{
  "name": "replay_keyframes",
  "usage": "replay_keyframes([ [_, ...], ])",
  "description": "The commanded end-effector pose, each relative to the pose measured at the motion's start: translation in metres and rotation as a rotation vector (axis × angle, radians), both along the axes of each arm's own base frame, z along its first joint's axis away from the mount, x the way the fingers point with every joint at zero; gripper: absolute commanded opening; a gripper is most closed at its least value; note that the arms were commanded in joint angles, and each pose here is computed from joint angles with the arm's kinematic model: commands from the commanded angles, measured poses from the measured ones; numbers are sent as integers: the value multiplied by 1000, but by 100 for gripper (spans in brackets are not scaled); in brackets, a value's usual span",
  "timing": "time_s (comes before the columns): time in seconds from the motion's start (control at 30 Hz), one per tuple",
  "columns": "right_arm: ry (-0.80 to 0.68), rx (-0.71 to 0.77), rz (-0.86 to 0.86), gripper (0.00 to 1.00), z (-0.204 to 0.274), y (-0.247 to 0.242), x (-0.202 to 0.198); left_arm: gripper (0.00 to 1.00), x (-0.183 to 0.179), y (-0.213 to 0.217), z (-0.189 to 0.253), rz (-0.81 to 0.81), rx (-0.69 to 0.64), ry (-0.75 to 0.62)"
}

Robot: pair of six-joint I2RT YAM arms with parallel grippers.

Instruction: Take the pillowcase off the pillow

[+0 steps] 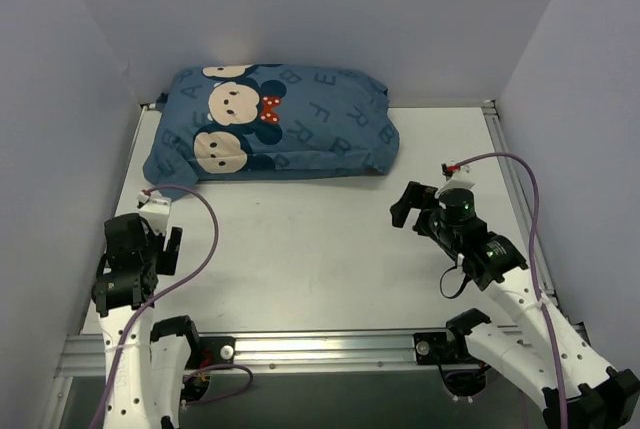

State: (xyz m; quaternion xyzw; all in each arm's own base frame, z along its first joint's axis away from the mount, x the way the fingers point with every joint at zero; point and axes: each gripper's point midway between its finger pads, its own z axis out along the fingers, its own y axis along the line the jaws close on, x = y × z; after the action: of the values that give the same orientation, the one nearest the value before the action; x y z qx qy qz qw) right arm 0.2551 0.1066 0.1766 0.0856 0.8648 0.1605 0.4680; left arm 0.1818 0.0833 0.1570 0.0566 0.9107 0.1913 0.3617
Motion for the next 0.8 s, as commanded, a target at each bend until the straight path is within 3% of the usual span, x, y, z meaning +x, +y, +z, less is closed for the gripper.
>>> replay_keyframes([
  [0.0, -22, 25, -48, 100, 21, -1, 9, 94, 6, 10, 17, 79, 15, -43],
  [0.2, -90, 80, -118, 100, 77, 3, 44, 94, 21, 10, 20, -29, 54, 30],
  [0.3, -169, 46, -48, 100, 113, 15, 75, 94, 44, 3, 39, -76, 1, 63],
  [0.33, -138, 12, -41, 100, 105, 19, 90, 94, 52, -2, 29, -105, -44, 142],
  [0.4, -155, -14, -1, 100, 123, 22, 110, 94, 81, -23, 51, -215, -133, 98],
  [0.43, -102, -34, 21, 99, 106, 28, 127, 94, 97, -40, 46, -295, -219, 111],
  [0.5, -99, -22, 91, 97, 112, 39, 146, 94, 121, -49, 59, -354, -253, 58],
  [0.57, -33, -55, 113, 94, 82, 48, 170, 94, 156, -50, 55, -379, -247, 20],
  [0.6, -41, -65, 123, 93, 83, 51, 181, 94, 172, -47, 53, -389, -222, -7],
  [0.77, 100, -161, 134, 88, 2, 58, 222, 94, 219, -17, -19, -331, -35, 172],
])
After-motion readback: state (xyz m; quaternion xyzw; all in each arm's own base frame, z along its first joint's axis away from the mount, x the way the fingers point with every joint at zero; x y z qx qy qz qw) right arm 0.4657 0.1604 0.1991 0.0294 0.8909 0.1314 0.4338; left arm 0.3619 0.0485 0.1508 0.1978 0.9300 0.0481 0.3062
